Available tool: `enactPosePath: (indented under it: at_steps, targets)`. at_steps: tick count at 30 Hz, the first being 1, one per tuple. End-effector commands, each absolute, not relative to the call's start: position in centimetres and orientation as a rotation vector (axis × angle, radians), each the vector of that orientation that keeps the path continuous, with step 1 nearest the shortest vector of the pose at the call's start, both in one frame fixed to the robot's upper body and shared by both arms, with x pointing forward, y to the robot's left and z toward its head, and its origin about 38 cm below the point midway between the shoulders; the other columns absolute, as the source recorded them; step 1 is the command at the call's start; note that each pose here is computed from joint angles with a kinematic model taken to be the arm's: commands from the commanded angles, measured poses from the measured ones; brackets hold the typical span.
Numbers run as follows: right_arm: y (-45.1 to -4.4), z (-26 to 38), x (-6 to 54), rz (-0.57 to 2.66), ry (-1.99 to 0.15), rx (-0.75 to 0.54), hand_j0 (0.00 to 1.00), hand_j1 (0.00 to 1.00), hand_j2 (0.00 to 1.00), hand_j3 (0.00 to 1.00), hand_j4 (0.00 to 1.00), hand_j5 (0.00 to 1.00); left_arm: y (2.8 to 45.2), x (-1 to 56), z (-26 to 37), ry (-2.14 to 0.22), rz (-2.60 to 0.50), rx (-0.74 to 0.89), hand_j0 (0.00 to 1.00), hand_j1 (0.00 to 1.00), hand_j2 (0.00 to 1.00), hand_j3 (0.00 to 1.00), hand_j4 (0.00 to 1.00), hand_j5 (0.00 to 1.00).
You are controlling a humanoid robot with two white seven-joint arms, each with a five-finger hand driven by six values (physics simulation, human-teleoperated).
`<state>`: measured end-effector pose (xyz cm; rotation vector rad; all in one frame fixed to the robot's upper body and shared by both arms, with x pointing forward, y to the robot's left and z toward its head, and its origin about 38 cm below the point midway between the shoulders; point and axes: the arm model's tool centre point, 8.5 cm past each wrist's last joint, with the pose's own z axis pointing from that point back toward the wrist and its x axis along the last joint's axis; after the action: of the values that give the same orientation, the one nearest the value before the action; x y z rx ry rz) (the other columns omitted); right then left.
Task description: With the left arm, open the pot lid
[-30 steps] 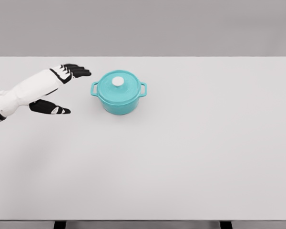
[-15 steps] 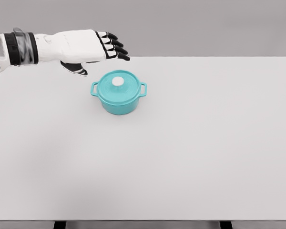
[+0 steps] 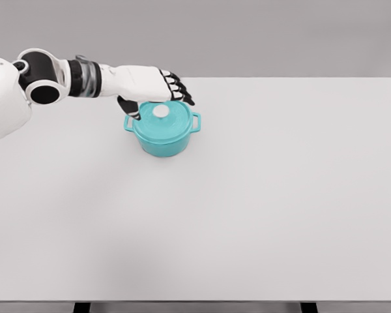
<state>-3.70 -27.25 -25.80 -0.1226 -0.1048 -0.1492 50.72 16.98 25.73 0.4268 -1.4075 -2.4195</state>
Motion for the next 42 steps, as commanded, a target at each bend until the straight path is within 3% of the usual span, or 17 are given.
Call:
enactPosePath:
  at_steps: [1, 16, 21, 29, 33, 42]
  targets:
    - [-27.3, -25.8, -3.7, -0.150, -0.105, -0.122, 1.00, 1.00, 1.00, 1.00, 1.00, 1.00, 16.6, 51.1, 25.1, -1.397, -2.407, 0.409, 1.00, 1.00, 1.00, 1.00, 1.00, 1.00]
    - [-27.3, -25.8, -3.7, -0.150, -0.105, -0.122, 1.00, 1.00, 1.00, 1.00, 1.00, 1.00, 16.3, 52.4, 23.0, -1.325, -2.384, 0.383, 1.00, 1.00, 1.00, 1.00, 1.00, 1.00]
    - [-27.3, -25.8, -3.7, -0.150, -0.105, -0.124, 1.00, 1.00, 1.00, 1.00, 1.00, 1.00, 16.2, 52.4, 23.2, -1.329, -2.385, 0.387, 0.82, 0.82, 0.82, 0.82, 0.82, 0.82]
    - [-27.3, -25.8, -3.7, -0.151, -0.105, -0.123, 1.00, 1.00, 1.00, 1.00, 1.00, 1.00, 16.2, 52.4, 23.2, -1.324, -2.391, 0.386, 0.84, 0.84, 0.84, 0.84, 0.84, 0.84]
    - [-27.3, -25.8, -3.7, -0.150, -0.105, -0.122, 1.00, 1.00, 1.00, 1.00, 1.00, 1.00, 16.1, 52.4, 23.0, -1.317, -2.397, 0.383, 0.78, 0.78, 0.78, 0.78, 0.78, 0.78]
    - [-27.3, -25.8, -3.7, -0.150, -0.105, -0.122, 1.00, 1.00, 1.00, 1.00, 1.00, 1.00, 16.3, 52.6, 23.7, -1.320, -2.396, 0.402, 0.77, 0.77, 0.77, 0.77, 0.77, 0.77]
